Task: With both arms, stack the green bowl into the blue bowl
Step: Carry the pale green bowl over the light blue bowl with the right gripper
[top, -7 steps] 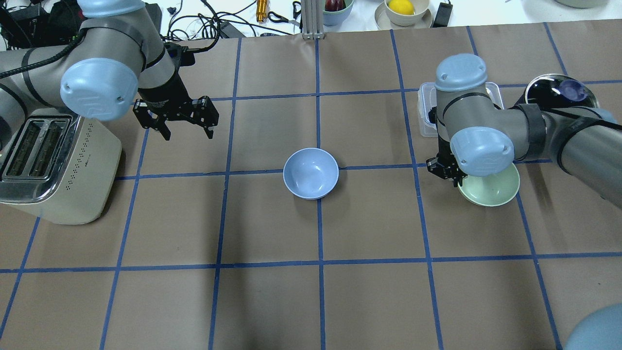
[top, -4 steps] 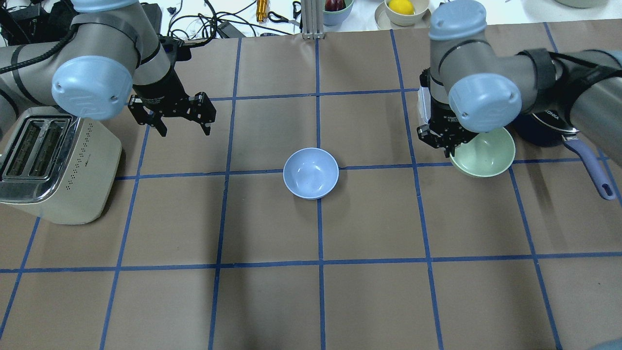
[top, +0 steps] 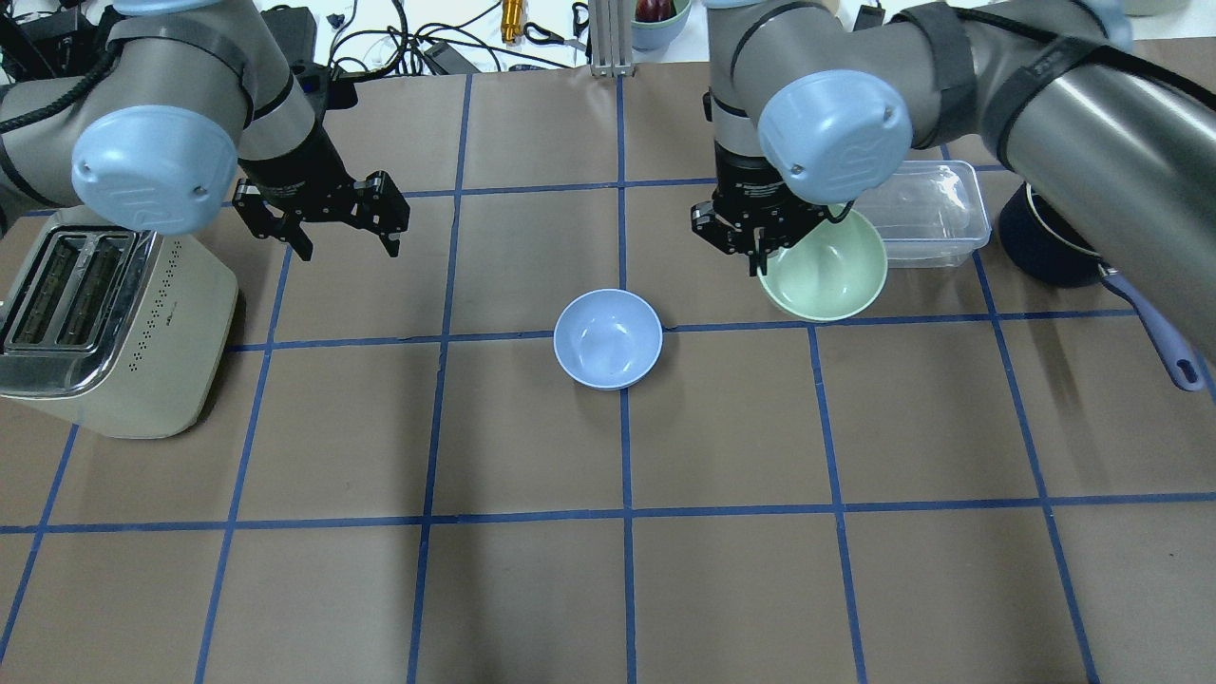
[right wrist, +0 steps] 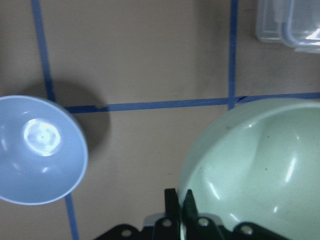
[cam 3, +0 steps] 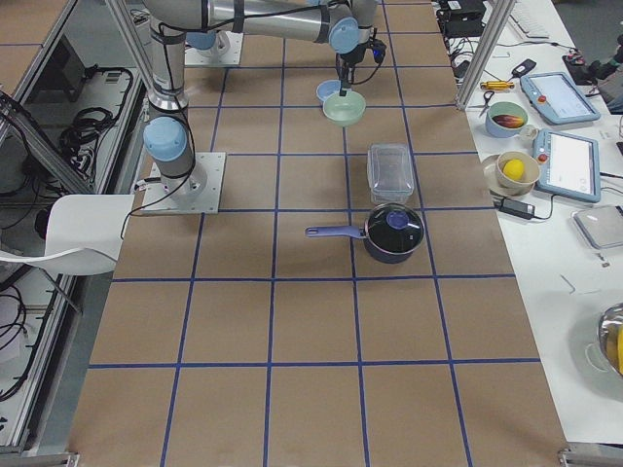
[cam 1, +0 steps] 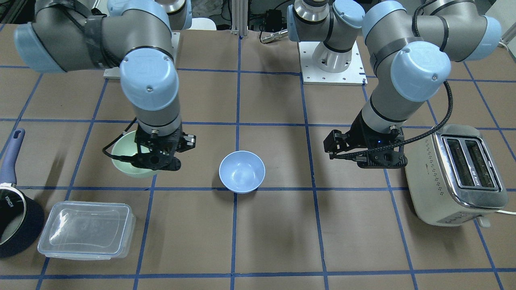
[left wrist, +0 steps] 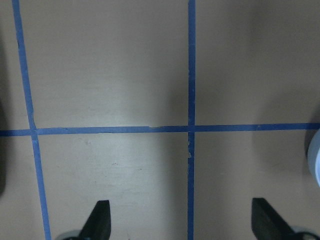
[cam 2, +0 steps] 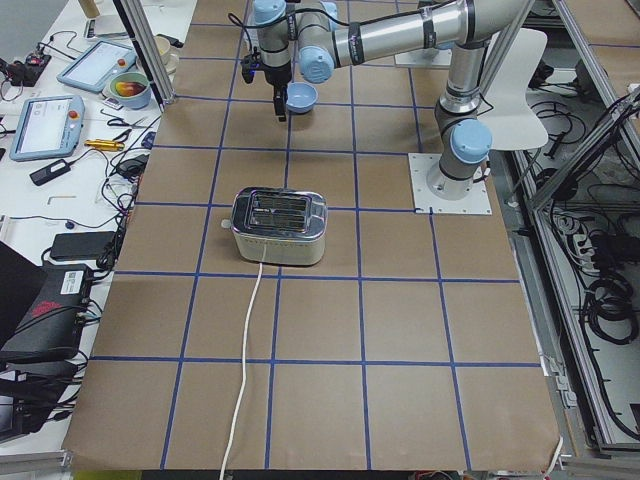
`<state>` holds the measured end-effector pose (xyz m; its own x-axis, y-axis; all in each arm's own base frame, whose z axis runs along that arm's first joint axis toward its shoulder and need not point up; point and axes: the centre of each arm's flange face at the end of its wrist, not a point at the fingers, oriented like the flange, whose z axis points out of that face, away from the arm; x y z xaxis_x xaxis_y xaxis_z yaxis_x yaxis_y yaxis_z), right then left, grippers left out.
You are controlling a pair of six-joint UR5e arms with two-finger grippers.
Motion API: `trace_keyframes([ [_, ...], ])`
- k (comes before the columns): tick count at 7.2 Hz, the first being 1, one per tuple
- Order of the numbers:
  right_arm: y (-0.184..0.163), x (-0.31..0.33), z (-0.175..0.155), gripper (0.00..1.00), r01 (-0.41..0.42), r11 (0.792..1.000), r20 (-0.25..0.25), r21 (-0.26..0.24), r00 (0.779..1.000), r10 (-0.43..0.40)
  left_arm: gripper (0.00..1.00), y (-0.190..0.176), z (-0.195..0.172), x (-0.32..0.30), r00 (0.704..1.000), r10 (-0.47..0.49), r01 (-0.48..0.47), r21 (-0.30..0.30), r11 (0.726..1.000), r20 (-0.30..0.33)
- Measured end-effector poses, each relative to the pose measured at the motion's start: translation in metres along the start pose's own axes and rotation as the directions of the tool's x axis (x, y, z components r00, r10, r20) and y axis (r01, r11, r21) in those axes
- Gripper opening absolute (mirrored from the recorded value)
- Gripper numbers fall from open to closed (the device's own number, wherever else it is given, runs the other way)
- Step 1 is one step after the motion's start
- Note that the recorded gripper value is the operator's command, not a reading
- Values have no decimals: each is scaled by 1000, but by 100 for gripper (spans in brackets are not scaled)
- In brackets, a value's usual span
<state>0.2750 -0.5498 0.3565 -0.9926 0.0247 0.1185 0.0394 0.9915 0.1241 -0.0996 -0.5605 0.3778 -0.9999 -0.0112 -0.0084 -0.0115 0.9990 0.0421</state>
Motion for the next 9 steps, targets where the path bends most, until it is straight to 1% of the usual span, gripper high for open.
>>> trace_keyframes([
  [1,3,-33,0,0,-7,1000,21,-2,1000,7,100,0,0,-1,1000,-6,6,1,1000,0],
  [2,2,-65,2,0,-16,1000,26,-7,1000,16,100,0,0,-1,1000,-12,12,0,1000,0],
  [4,10,-112,9,0,-22,999,12,-43,1000,22,100,2,3,-1,1000,-18,18,-7,1000,-1],
  [6,18,-142,13,0,-33,997,39,-77,999,36,100,5,6,0,1000,-19,19,-14,1000,-1],
  [7,15,-154,15,0,-30,996,51,-82,998,34,100,6,7,0,1000,-19,19,-15,1000,-1],
  [9,-4,-170,21,0,-28,997,59,-76,998,33,100,7,7,0,1000,-15,15,-16,1000,-1],
])
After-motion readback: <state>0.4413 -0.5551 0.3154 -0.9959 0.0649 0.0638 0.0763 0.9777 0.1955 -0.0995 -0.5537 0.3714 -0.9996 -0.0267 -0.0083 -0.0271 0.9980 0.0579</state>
